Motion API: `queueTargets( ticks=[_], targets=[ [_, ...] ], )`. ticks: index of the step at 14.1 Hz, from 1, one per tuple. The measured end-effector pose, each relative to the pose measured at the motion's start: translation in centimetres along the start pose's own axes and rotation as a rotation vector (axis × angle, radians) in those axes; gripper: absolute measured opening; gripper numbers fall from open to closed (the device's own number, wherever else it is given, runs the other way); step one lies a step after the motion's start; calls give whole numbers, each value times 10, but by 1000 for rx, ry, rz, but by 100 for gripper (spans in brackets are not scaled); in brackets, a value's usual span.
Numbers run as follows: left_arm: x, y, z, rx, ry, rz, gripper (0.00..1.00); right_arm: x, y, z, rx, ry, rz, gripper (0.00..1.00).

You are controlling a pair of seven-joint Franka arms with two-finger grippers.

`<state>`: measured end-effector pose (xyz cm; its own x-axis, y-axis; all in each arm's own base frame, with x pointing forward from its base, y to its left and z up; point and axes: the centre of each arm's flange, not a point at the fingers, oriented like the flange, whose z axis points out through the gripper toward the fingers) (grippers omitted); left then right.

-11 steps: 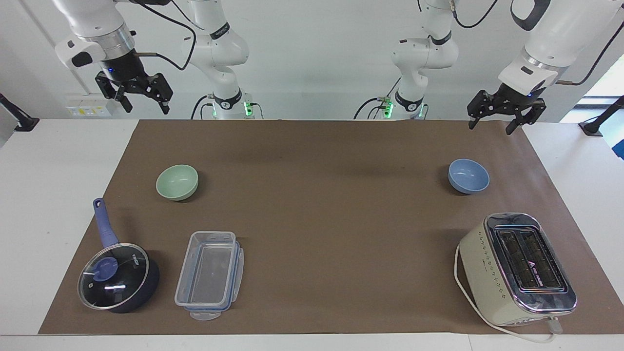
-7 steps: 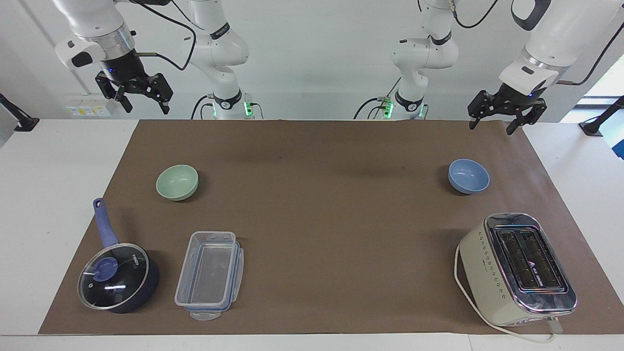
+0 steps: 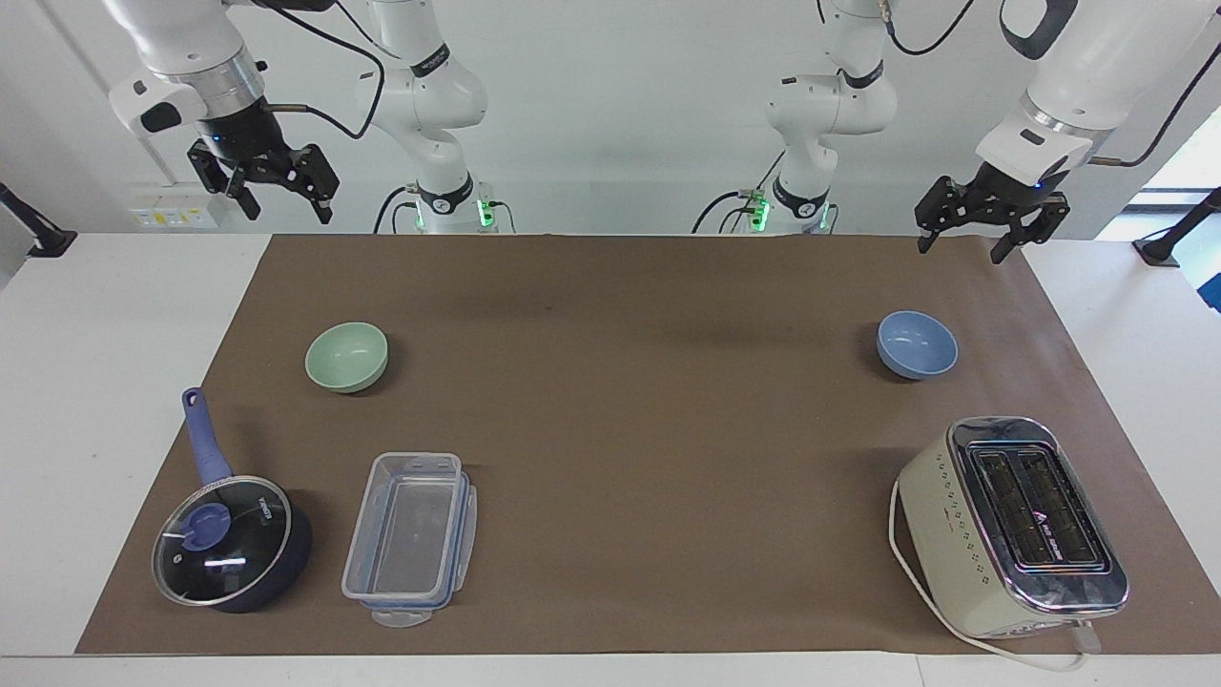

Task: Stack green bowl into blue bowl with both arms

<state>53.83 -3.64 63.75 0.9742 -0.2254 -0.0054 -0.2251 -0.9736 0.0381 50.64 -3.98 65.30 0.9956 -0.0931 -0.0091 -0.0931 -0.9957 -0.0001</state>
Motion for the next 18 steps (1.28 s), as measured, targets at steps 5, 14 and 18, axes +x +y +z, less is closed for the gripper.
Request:
queueTargets(
  ticks=[5, 14, 18],
  targets=[
    [0, 0, 0, 0, 0, 0, 100, 0, 0, 0, 0, -1, 0, 100],
    [-1, -4, 0, 0, 1, -7, 100, 0, 0, 1, 0, -2, 0, 100],
    [-2, -12, 1, -1, -1, -22, 100, 0, 0, 1, 0, -2, 1, 100]
  ],
)
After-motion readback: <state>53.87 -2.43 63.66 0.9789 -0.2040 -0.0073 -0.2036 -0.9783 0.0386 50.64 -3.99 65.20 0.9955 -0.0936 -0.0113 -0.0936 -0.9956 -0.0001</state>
